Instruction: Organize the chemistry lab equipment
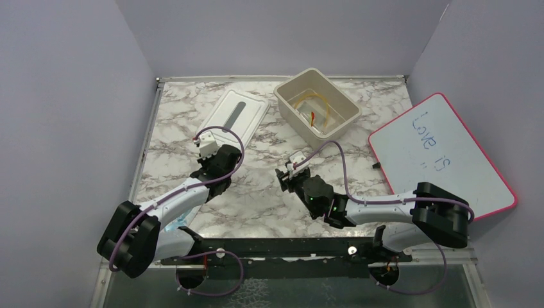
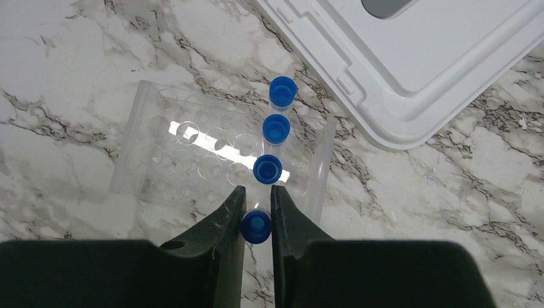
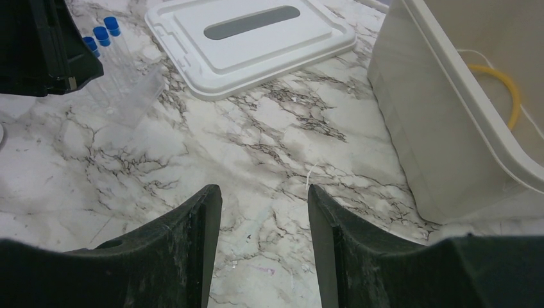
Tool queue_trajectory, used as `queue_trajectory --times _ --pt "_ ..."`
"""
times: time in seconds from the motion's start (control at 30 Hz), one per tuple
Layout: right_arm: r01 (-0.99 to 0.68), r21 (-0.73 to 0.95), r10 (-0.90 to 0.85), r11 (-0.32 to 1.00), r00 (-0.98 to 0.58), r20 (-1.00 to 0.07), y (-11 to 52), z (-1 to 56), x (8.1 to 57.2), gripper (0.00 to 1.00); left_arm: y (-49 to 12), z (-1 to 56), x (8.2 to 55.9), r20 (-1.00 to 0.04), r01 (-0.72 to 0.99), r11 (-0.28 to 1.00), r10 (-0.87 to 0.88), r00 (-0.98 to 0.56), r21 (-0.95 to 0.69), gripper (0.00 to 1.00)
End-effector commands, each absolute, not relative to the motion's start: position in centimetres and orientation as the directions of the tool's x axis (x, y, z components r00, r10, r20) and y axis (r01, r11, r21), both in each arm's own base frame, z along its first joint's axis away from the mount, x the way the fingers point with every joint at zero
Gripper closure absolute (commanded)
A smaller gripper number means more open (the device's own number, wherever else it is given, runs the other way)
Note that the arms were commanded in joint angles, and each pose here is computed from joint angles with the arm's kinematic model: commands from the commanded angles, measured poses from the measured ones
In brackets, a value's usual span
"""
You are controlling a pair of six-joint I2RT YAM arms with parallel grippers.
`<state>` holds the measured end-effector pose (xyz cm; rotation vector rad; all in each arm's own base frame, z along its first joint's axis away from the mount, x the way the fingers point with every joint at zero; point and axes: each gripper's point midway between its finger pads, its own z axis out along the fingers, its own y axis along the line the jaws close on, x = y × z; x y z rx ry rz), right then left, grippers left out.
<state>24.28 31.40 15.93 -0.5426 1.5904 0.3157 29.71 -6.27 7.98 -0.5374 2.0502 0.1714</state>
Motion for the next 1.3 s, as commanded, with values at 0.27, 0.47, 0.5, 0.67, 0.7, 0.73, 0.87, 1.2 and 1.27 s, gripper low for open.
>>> queue_trajectory --times 0.27,0.47,0.5,0.67,0.7,0.73,0.87,1.2,1.27 --pt "-0.493 -0.094 -0.12 0.865 -0.022 -0.992 30.8 16.9 24.4 0.45 -6.4 8.9 30.0 -0.85 -0.447 0.886 -0.325 -0.415 -0.12 0.67" --pt "-0.495 -0.088 -0.112 0.864 -0.02 -0.993 30.7 17.2 24.3 0.45 -6.4 11.4 30.1 -0.854 -0.45 0.88 -0.345 -0.388 -0.151 0.53" --pt "-0.497 -0.086 -0.112 0.863 -0.022 -0.993 30.7 17.2 24.3 0.45 -6.6 12.1 30.2 -0.856 -0.445 0.88 -0.352 -0.38 -0.165 0.49" --pt "-0.497 -0.078 -0.104 0.864 -0.025 -0.994 30.6 17.5 24.2 0.45 -6.9 15.6 30.4 -0.863 -0.416 0.882 -0.375 -0.338 -0.22 0.32" --pt "-0.496 -0.075 -0.102 0.865 -0.027 -0.994 30.5 17.6 24.2 0.45 -7.0 16.3 30.4 -0.865 -0.409 0.884 -0.376 -0.333 -0.227 0.29" --pt "-0.497 -0.075 -0.103 0.865 -0.029 -0.994 30.5 17.7 24.2 0.45 -7.0 17.0 30.4 -0.867 -0.401 0.886 -0.375 -0.328 -0.232 0.26" --pt "-0.497 -0.063 -0.101 0.866 -0.05 -0.994 30.4 18.0 24.1 0.44 -7.4 19.3 30.4 -0.877 -0.346 0.909 -0.35 -0.329 -0.233 0.17" --pt "-0.469 0.077 -0.12 0.88 -0.374 -0.92 34.6 16.5 26.1 0.44 -9.0 22.1 33.1 -0.806 -0.182 0.938 -0.348 -0.478 -0.296 0.14" --pt "-0.471 0.089 -0.158 0.878 -0.459 -0.874 36.4 15.3 27.1 0.44 -9.0 23.2 33.4 -0.806 -0.165 0.934 -0.358 -0.472 -0.318 0.14"
